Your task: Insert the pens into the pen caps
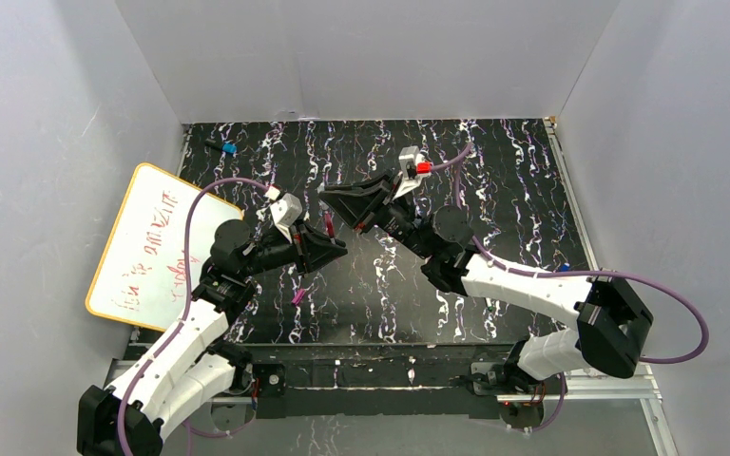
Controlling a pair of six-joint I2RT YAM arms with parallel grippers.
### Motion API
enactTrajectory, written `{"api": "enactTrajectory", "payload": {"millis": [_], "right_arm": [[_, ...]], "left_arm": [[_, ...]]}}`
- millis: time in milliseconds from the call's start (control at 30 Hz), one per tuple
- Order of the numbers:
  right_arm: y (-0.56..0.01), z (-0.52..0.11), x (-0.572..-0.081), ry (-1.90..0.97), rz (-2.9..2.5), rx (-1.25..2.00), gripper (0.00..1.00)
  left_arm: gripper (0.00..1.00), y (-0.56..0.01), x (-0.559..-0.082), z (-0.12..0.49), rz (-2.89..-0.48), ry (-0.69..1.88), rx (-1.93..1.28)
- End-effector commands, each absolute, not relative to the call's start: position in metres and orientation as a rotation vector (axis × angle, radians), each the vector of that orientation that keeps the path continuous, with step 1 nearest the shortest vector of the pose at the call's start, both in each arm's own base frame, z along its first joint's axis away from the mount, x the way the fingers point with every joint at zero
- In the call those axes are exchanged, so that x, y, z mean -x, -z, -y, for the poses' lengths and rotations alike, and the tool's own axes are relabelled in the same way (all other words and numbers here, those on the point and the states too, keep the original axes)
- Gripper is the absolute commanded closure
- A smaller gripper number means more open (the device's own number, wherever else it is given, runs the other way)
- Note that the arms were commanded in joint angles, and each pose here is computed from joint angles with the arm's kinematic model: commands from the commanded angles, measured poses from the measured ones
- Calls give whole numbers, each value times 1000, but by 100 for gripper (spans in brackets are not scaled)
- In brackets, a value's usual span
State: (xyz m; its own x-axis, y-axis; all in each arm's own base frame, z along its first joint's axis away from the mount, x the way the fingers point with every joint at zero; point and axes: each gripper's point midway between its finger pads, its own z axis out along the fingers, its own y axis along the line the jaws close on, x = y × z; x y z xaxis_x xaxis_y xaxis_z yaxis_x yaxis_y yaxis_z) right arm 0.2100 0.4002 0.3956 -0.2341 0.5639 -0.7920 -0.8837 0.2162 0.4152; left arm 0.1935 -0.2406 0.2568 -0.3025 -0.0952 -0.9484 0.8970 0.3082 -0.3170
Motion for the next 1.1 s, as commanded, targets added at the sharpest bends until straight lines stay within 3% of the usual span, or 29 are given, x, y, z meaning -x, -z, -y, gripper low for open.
{"api": "enactTrajectory", "payload": {"millis": [0, 1067], "right_arm": [[-412, -395, -205, -1416, -1096, 362, 99], [-370, -381, -196, -1413, -1190, 360, 99]], "left_arm": [[100, -274, -190, 242, -1480, 1203, -794], [100, -286, -193, 239, -1440, 1169, -770]]}}
